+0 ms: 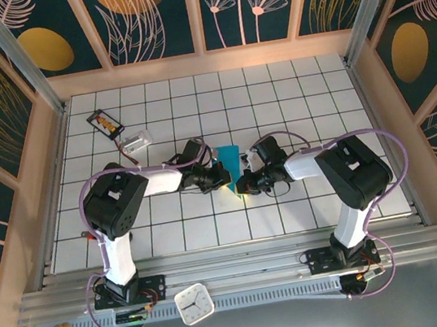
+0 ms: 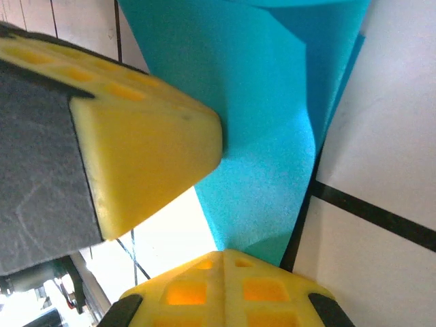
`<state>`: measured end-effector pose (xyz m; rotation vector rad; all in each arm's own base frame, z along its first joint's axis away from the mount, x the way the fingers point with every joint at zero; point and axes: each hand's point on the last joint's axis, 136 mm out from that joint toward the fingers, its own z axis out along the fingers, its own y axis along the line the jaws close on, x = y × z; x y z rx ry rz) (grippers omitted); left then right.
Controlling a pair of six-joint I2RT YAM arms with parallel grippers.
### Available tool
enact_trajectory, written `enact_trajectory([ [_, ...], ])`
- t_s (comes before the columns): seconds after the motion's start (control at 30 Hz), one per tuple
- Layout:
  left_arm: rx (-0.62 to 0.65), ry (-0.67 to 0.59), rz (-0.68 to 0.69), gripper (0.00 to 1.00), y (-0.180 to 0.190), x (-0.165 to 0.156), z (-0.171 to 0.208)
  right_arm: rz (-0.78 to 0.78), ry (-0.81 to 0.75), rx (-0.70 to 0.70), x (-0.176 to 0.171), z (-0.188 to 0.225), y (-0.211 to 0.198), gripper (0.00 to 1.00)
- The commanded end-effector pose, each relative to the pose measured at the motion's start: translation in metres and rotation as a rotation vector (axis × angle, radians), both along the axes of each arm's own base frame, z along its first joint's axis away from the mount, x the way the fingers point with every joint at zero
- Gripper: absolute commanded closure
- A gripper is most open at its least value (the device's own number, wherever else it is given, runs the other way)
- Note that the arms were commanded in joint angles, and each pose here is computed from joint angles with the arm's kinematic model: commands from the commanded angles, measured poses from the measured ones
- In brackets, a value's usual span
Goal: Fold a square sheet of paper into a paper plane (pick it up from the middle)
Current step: Third fold the triangle at the center of the table.
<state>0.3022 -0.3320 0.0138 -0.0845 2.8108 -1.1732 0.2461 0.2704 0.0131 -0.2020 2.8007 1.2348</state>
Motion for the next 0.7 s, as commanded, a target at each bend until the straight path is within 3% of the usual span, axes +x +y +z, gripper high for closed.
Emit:
enact_trajectory([
  [0.0,0.103,0.001,0.051,1.00,0.027,0.011,-0.028,-0.038,0.129,-0.293,-0.032,-0.061,-0.051,1.00],
  [0.67,0.137,-0.051,0.145,1.00,0.065,0.065,-0.037,-0.034,0.130,-0.339,-0.036,-0.067,-0.060,1.00],
])
